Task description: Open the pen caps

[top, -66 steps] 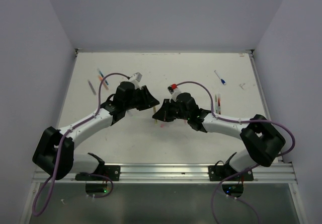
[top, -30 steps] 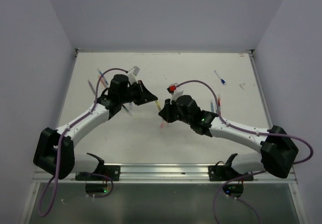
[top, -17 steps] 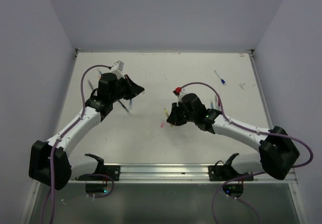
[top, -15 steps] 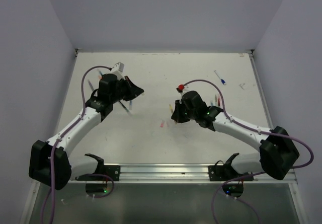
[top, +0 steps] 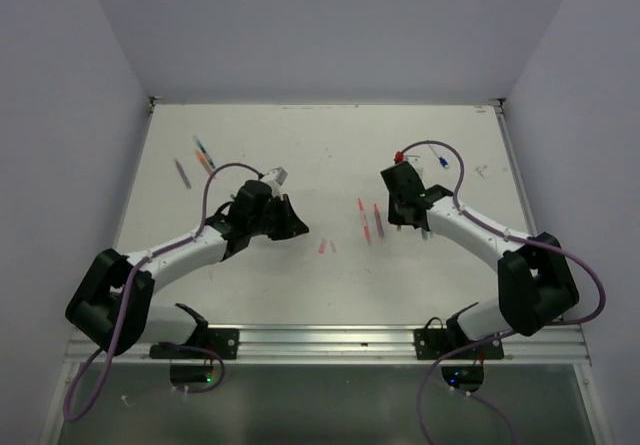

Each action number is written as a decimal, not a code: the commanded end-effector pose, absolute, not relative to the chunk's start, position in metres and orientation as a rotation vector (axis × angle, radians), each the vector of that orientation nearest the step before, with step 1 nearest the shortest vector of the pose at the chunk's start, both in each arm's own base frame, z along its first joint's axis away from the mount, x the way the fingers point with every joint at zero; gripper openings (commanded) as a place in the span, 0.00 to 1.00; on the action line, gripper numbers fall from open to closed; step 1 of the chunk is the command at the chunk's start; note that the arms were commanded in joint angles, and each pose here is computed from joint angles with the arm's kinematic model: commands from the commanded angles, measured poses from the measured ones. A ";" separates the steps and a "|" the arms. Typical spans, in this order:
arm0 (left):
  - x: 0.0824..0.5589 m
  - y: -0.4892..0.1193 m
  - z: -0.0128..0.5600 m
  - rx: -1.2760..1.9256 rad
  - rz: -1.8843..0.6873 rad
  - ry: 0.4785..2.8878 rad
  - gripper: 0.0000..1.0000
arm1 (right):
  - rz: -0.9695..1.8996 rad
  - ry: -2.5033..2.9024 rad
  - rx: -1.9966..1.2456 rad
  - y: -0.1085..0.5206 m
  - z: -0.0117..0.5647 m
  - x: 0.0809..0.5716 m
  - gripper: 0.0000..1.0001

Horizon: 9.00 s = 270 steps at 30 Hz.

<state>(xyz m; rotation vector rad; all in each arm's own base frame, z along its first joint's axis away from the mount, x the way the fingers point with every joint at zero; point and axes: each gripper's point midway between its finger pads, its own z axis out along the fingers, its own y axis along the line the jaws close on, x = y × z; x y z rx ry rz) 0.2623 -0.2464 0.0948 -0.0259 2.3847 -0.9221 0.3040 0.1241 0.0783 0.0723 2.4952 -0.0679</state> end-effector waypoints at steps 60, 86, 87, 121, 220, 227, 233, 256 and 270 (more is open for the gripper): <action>0.309 -0.246 0.108 -0.056 -0.668 2.331 0.37 | 0.222 2.571 -0.039 0.159 0.029 0.331 0.31; 0.388 -0.107 0.119 -0.309 -0.144 2.291 0.47 | 0.537 2.500 -0.248 0.232 0.079 0.266 0.40; 0.393 -0.105 0.123 -0.310 -0.140 2.285 0.47 | 0.542 2.498 -0.250 0.233 0.080 0.265 0.40; 0.431 -0.119 0.014 -0.270 -0.215 2.498 0.13 | 0.619 2.451 -0.302 0.233 0.103 0.247 0.43; 0.218 -0.297 0.179 0.547 -1.357 1.884 0.48 | 1.212 2.146 -0.065 0.295 0.227 0.300 0.00; 0.220 -0.301 0.168 0.538 -1.378 1.930 0.38 | 1.219 2.156 -0.063 0.297 0.225 0.300 0.00; 0.219 -0.305 0.165 0.532 -1.384 1.943 0.31 | 1.237 2.129 -0.060 0.301 0.228 0.305 0.00; 0.222 -0.299 0.129 0.402 -1.077 2.098 0.00 | 0.879 2.240 0.176 0.263 0.205 0.354 0.00; 0.195 -0.282 0.099 0.268 -0.799 2.088 0.00 | 0.652 2.275 0.138 0.235 0.223 0.399 0.00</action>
